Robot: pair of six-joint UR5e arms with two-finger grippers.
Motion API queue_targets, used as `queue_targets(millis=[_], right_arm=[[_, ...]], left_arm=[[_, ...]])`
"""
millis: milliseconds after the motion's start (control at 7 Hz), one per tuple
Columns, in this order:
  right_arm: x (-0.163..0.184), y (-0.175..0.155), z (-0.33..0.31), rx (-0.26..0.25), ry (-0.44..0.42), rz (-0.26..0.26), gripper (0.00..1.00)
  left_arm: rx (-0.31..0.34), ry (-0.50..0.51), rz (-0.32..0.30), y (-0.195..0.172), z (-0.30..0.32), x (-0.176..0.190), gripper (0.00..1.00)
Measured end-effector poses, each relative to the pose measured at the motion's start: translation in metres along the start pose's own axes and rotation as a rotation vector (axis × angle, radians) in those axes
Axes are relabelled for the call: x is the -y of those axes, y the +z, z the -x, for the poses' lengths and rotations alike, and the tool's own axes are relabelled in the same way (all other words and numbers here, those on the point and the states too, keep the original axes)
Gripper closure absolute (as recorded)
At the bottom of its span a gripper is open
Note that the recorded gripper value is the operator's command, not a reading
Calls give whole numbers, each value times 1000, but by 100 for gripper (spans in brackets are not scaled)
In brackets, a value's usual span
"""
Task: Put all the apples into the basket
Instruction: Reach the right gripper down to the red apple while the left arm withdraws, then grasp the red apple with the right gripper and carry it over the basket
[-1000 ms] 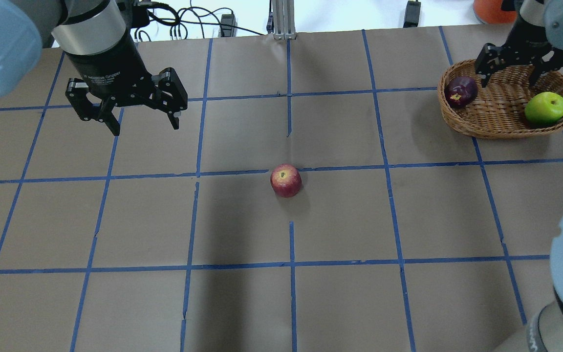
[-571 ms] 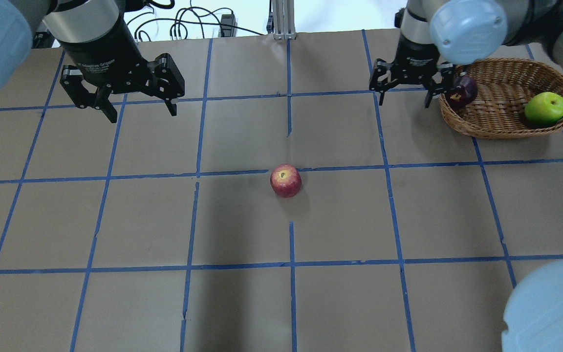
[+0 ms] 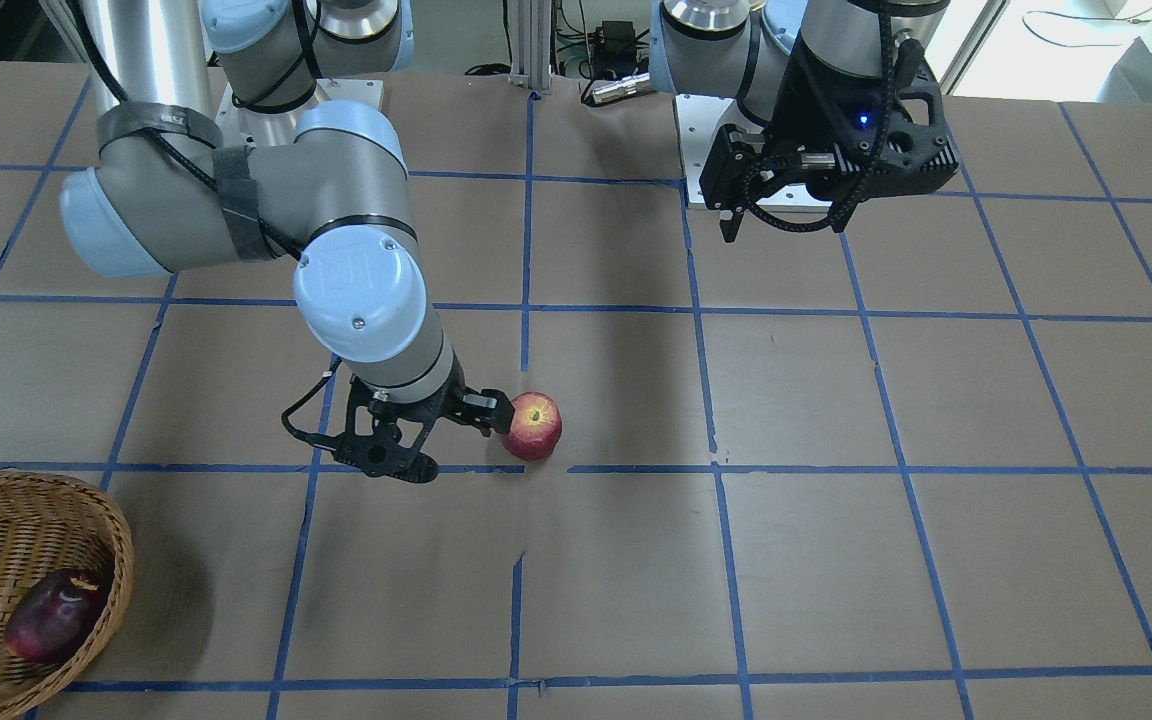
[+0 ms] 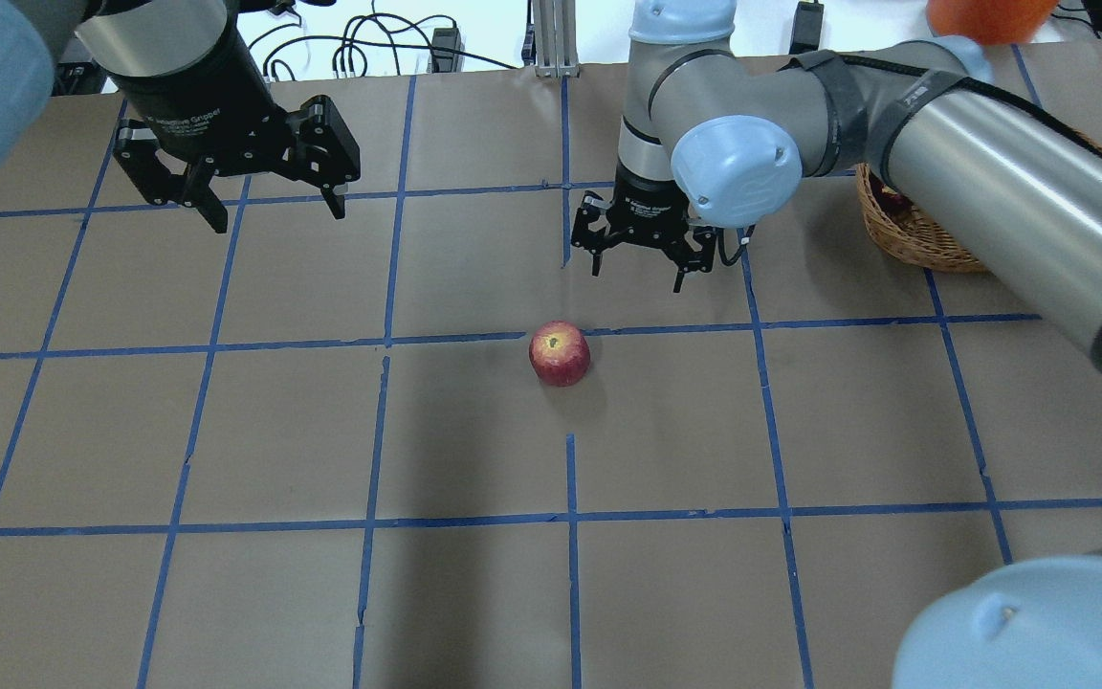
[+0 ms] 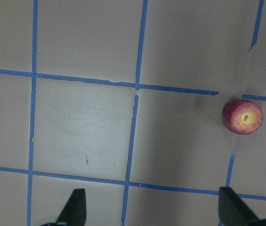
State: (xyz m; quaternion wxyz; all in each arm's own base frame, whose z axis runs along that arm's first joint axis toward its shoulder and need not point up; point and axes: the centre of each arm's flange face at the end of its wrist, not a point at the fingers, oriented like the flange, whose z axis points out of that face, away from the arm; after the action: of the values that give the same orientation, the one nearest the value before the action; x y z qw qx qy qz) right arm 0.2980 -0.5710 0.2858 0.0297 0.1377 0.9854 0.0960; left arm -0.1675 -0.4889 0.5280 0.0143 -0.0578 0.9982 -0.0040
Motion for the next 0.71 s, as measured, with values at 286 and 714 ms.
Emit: queue_targets(millis=[286,714], right_arm=[[-17,40,33,28,5,89,0],[-26,77,55,18,-2,136,0]], left_arm=[[-5,-2,-22,-2,0,2,0],[-11,-2,-30,-4,0,2,0]])
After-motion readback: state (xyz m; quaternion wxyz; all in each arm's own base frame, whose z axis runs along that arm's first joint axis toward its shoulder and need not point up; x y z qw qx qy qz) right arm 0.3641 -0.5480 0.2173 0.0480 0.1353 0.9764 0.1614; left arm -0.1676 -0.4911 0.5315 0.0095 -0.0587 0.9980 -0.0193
